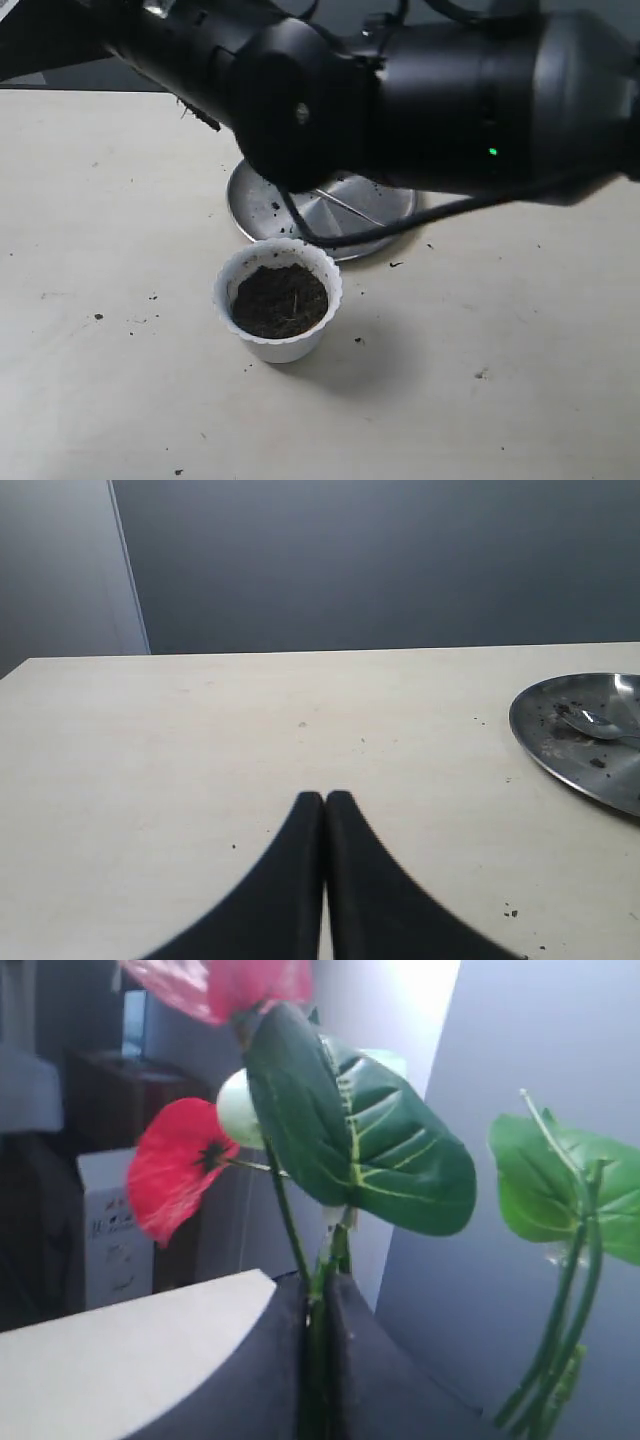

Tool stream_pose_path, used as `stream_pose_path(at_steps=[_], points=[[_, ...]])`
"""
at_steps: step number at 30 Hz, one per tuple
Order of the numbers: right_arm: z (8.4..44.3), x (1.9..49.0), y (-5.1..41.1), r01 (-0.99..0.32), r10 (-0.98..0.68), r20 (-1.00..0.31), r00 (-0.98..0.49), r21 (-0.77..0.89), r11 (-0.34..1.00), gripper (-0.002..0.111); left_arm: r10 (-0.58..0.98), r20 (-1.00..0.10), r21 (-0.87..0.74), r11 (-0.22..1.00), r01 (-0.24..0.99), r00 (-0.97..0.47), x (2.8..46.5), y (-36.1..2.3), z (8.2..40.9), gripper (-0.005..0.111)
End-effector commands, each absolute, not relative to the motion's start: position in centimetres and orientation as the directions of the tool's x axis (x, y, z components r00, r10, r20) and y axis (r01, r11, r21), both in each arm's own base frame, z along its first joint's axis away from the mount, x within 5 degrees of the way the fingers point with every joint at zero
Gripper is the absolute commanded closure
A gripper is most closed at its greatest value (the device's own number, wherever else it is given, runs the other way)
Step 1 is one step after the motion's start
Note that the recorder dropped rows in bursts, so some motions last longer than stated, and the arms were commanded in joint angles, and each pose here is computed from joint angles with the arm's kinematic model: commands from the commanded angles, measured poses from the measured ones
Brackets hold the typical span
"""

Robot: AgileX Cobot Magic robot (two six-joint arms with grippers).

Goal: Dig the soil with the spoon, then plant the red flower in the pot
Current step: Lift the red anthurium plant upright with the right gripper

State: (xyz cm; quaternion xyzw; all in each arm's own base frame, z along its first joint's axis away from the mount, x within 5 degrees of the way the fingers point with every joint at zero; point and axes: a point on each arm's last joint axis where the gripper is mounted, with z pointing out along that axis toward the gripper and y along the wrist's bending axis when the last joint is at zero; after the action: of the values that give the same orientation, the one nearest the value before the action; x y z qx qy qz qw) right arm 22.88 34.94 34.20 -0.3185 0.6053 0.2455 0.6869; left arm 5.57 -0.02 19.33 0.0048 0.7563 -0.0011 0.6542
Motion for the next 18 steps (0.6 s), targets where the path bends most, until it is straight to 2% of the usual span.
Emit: stream_pose_path(at_steps=[1, 4, 7, 10, 14, 18], points=[[34.9, 22.4, 30.9, -0.663, 0.063, -0.979, 0.195, -0.084, 0.744, 0.109, 0.001, -0.99, -0.002, 1.0, 0.017, -0.138, 5.6, -0.1, 19.3, 0.106], [33.6, 21.8, 28.6, -0.643, 0.118, -0.976, 0.183, -0.028, 0.766, 0.109, 0.004, -0.99, 0.001, 1.0, 0.017, -0.138, 5.6, -0.1, 19.3, 0.106], [32.5, 20.6, 25.9, -0.621, 0.291, -0.94, 0.177, 0.123, 0.774, 0.109, 0.004, -0.99, 0.001, 1.0, 0.017, -0.138, 5.6, -0.1, 19.3, 0.106], [30.9, 19.3, 23.5, -0.634, 0.455, -0.875, 0.164, 0.259, 0.728, 0.109, 0.004, -0.99, 0.001, 1.0, 0.017, -0.138, 5.6, -0.1, 19.3, 0.106], [27.4, 18.0, 21.9, -0.641, 0.416, -0.901, 0.128, 0.245, 0.728, 0.109, 0.002, -0.99, -0.001, 1.0, 0.017, -0.138, 5.6, -0.1, 19.3, 0.106], [25.5, 17.4, 21.0, -0.642, 0.438, -0.899, 0.019, 0.325, 0.695, 0.109, 0.002, -0.99, -0.001, 1.0, 0.017, -0.138, 5.6, -0.1, 19.3, 0.106]])
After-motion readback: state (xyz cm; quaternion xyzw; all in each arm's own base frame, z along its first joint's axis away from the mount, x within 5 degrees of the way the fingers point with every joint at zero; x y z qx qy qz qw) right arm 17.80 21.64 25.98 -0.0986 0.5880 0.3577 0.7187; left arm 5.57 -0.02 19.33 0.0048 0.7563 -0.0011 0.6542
